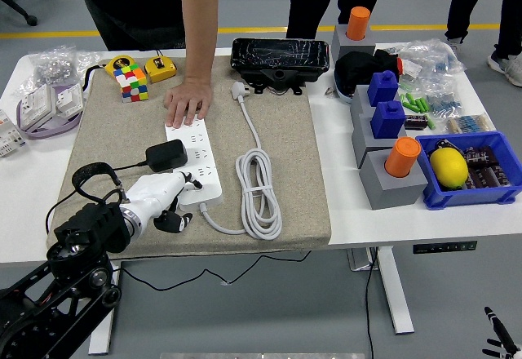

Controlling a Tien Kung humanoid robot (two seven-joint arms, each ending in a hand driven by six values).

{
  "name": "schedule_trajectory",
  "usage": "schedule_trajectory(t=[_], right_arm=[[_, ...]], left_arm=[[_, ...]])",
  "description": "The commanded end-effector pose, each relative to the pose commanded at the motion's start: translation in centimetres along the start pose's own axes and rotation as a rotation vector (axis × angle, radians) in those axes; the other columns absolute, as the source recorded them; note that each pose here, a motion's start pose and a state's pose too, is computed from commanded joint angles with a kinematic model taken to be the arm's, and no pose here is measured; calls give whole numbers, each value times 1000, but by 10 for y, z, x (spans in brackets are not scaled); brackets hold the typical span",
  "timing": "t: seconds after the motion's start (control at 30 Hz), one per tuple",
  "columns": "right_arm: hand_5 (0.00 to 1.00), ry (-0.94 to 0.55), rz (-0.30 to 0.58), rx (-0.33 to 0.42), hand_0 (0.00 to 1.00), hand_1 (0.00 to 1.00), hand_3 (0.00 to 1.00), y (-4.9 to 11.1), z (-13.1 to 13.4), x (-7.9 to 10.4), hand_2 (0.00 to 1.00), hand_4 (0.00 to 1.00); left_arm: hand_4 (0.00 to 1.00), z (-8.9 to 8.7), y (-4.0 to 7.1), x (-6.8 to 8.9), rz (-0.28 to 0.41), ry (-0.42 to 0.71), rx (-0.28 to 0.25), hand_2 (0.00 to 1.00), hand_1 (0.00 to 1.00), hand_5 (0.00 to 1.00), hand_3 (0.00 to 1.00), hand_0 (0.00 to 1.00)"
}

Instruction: Pick up the plug,place it near the board,insert it into the board,press the button

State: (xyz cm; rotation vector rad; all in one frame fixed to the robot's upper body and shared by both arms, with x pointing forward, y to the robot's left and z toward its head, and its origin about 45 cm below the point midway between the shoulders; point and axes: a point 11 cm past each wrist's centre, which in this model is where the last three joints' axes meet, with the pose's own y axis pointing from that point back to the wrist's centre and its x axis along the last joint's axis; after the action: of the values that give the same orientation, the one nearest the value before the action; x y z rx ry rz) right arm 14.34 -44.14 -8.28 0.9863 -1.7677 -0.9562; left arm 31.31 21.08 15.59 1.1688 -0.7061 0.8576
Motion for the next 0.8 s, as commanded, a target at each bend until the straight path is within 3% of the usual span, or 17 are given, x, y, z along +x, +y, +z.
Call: schedule_trajectory(t=[0.6, 0.8], right_arm=[[998, -2, 1, 2, 998, 865, 836, 0, -1, 1, 781, 998], [998, -1, 2, 1, 998, 865, 835, 0, -1, 1, 781, 998]], left_arm=[[654, -5, -4, -10, -31, -4, 9, 141, 25, 2, 744, 165], [653, 2, 3, 8, 32, -11, -12, 141, 24, 2, 741, 165]])
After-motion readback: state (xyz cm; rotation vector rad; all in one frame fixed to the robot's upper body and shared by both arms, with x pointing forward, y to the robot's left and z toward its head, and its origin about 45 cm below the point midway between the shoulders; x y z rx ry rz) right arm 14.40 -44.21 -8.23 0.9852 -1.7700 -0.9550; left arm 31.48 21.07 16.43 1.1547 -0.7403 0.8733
